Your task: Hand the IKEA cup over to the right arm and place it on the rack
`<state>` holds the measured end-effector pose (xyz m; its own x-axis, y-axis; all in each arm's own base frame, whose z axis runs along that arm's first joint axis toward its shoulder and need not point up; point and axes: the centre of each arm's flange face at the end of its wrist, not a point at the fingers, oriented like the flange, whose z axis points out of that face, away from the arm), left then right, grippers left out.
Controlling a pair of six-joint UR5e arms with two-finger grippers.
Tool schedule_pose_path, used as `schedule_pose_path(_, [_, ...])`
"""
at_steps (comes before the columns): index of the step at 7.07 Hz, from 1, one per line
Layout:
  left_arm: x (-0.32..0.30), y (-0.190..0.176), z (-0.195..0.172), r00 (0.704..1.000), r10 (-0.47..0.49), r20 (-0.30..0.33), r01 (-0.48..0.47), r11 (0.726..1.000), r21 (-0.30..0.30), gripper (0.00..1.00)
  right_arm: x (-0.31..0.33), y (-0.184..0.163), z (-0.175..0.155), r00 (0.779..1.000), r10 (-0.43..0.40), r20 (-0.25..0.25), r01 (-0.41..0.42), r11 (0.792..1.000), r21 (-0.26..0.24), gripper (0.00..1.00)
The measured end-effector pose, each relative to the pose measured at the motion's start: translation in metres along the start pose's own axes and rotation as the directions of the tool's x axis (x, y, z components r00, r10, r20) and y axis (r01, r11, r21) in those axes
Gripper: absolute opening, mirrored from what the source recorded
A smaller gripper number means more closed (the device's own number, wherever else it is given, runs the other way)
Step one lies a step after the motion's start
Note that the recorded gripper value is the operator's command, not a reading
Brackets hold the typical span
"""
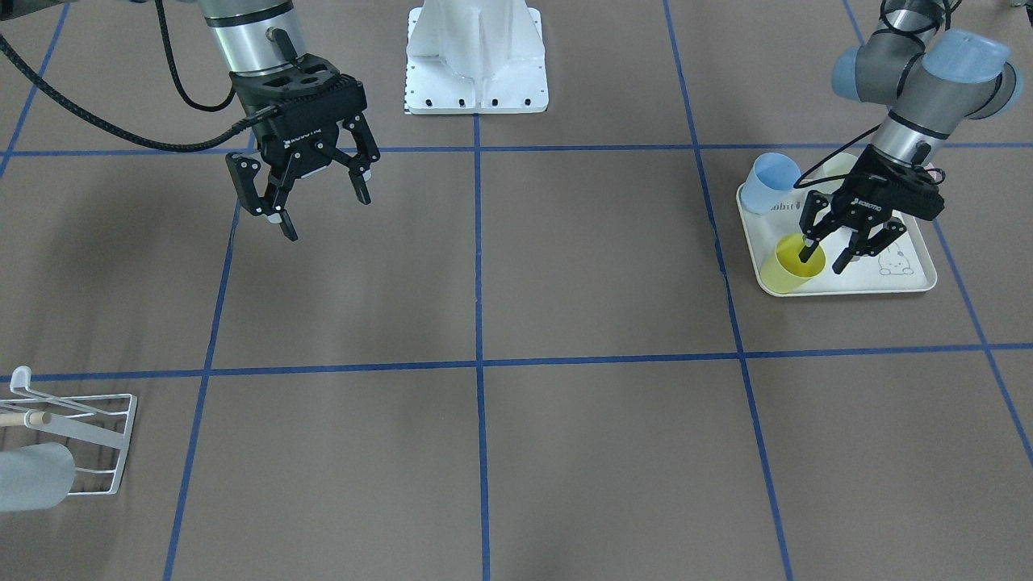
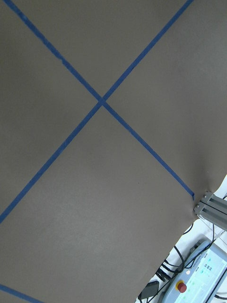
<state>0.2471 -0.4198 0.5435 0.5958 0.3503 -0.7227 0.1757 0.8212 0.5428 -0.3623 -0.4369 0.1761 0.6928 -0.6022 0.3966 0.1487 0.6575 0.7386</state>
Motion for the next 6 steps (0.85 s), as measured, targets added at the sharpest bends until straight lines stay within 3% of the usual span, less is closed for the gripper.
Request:
schedule_pose_path(2, [0.0024, 0.0008, 0.0013, 1.000, 0.002, -0.005, -0.002, 1.000, -0.002, 0.00, -0.0004, 0.0001, 0.0004, 1.000, -0.002, 0.000, 0.002, 1.000, -0.001, 0.99])
schedule_pose_path(6, [0.0015, -0.0007, -0.0004, 1.000, 0.004, -0.003, -0.004, 1.000, 0.002, 0.00, -0.0014, -0.0001, 0.0003, 1.000, -0.003, 0.002, 0.003, 1.000, 0.000, 0.99])
